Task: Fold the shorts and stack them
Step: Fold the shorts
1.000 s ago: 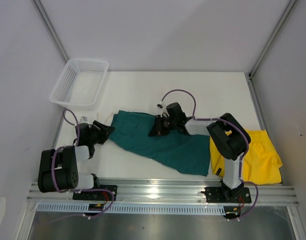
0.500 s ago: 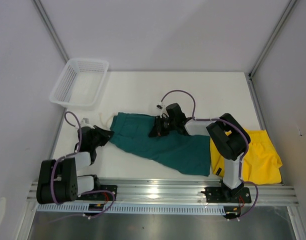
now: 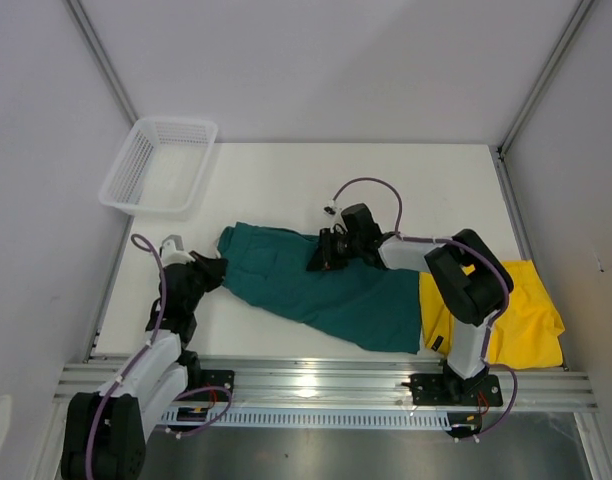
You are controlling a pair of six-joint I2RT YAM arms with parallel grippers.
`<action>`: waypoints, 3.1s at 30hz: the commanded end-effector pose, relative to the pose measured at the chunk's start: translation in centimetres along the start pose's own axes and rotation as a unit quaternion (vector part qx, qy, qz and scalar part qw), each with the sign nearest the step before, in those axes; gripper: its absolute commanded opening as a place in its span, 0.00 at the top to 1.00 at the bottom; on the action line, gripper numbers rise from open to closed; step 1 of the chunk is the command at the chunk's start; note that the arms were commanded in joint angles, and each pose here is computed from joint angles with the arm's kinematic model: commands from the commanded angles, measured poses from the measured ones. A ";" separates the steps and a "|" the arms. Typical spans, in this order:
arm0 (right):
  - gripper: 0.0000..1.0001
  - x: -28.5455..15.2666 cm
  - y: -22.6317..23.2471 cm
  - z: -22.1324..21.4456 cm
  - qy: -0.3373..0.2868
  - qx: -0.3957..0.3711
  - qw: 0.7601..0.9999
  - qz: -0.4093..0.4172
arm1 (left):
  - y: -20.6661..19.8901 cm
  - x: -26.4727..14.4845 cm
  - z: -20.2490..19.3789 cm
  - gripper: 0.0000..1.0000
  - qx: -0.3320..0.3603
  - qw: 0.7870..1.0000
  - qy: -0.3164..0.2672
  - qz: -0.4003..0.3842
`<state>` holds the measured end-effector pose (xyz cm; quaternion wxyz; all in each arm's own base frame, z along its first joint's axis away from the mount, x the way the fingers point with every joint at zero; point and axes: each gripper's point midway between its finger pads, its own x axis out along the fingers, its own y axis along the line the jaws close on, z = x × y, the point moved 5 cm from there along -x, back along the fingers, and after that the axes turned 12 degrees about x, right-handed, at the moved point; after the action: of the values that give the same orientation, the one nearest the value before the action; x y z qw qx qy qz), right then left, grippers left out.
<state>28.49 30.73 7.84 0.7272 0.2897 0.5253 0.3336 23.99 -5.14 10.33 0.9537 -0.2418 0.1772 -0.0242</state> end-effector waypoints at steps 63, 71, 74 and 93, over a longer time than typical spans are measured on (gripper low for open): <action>0.90 0.3 2.2 6.0 0.020 0.060 0.998 -0.010 | -17.7 -7.1 6.6 1.00 0.322 0.923 -0.119 -0.174; 0.92 2.8 0.3 6.2 0.022 0.079 0.996 -0.027 | -19.3 -7.8 6.8 1.00 0.341 0.914 -0.129 -0.181; 0.94 3.7 0.0 6.7 0.020 0.088 0.996 -0.028 | -20.2 -8.2 6.3 1.00 0.355 0.906 -0.130 -0.192; 0.71 -2.1 2.3 11.5 -0.043 0.092 0.995 0.003 | -24.0 -6.3 4.1 1.00 0.369 0.910 -0.097 -0.160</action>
<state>36.71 31.49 7.43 0.6861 0.3564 0.5856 0.2436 19.89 -22.94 23.60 0.9573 0.1495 0.0527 -0.2419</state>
